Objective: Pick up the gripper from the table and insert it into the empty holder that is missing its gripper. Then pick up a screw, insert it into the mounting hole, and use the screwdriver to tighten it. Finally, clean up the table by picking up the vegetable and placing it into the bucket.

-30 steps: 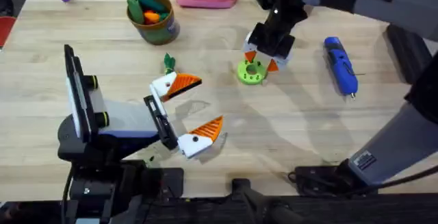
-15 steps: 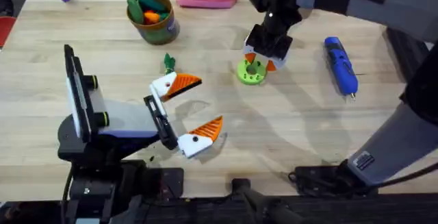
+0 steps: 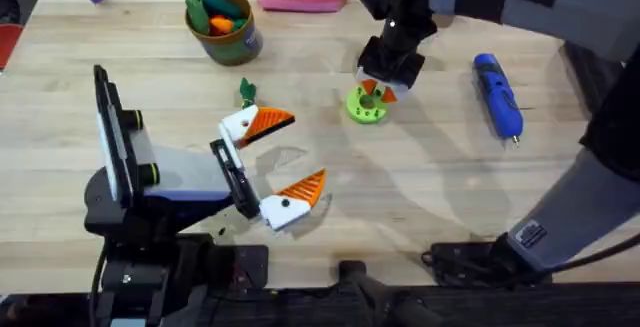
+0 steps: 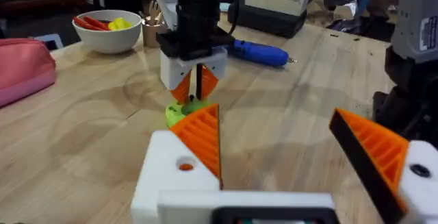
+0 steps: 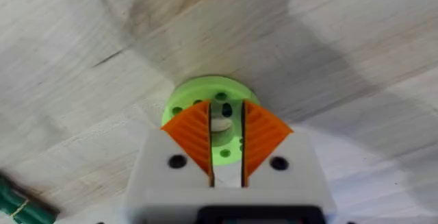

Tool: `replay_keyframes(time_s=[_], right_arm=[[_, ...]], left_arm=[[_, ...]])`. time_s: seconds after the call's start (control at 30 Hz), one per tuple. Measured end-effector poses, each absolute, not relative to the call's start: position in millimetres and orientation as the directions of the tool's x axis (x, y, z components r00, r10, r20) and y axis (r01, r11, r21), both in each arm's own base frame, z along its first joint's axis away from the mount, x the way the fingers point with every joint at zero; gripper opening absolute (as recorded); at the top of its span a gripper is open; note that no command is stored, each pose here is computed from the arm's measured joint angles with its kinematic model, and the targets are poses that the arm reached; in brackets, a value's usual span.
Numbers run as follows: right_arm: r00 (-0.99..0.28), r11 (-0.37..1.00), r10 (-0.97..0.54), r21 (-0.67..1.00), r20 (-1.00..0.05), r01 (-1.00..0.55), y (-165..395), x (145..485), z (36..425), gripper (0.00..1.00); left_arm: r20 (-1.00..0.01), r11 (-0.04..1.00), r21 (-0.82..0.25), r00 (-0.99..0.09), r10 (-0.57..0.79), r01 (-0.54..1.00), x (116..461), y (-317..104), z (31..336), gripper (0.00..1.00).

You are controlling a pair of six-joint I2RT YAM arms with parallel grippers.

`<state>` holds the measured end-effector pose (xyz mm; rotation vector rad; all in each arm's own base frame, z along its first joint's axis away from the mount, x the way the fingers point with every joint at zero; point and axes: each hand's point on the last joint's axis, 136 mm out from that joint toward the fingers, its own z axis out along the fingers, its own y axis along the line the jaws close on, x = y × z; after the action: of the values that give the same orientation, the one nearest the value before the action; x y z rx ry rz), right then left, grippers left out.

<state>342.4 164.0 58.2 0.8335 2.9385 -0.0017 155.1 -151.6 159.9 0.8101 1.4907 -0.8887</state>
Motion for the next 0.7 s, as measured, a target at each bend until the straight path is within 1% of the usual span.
replay_keyframes(time_s=[0.5, 0.7], right_arm=[[-0.848, 0.855, 0.517, 0.012, -0.119, 0.519, 162.2, 346.0, 58.8, 0.166], [-0.847, 0.854, 0.517, 0.008, -0.125, 0.520, 161.1, 346.5, 58.8, 0.022]], left_arm=[[-0.995, 0.473, -0.085, -0.098, 0.004, 0.877, 155.1, -151.6, 159.9, 0.985], [-0.995, 0.473, -0.085, -0.098, 0.004, 0.877, 155.1, -151.6, 159.9, 0.987]])
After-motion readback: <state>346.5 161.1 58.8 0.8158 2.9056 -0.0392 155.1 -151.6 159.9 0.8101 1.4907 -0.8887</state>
